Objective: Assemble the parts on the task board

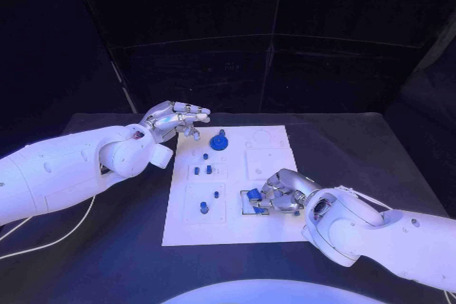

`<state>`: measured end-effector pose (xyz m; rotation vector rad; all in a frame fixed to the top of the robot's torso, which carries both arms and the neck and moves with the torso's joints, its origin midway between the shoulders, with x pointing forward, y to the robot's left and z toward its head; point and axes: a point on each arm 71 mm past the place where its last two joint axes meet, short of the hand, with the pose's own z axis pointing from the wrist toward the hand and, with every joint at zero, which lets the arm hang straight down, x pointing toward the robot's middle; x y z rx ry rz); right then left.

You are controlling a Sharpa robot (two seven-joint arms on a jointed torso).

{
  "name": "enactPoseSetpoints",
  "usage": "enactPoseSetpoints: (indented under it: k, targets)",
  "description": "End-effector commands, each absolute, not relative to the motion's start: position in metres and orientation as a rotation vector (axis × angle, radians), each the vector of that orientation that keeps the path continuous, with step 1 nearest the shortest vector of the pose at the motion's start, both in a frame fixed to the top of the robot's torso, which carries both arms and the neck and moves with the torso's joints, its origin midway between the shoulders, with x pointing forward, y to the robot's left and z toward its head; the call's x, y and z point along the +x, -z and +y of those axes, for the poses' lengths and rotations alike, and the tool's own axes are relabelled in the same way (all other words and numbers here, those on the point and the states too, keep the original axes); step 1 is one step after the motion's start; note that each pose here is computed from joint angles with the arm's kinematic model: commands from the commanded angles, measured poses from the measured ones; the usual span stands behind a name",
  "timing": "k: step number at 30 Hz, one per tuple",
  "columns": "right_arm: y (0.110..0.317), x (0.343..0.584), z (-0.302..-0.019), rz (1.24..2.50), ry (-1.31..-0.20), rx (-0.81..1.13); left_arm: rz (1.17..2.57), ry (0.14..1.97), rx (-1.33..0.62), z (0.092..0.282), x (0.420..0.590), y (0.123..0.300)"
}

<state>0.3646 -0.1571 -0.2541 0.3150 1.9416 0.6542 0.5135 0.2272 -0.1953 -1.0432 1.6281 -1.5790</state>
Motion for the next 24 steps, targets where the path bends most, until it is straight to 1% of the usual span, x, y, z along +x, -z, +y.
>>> enactPoseSetpoints:
  k: [1,12,24]
  targets:
    - [0.2575,0.3654,-0.1523,1.987,-0.667,0.309,1.626,1.602,-1.037,0.2255,0.5132,0.1936]
    - [0.26,0.3709,-0.1474,1.97,-0.67,0.327,1.631,1.607,-1.036,0.2244,0.5125,0.1935]
    - [0.2585,0.3699,-0.1443,1.962,-0.687,0.311,1.631,1.603,-1.038,0.2263,0.5124,0.1935]
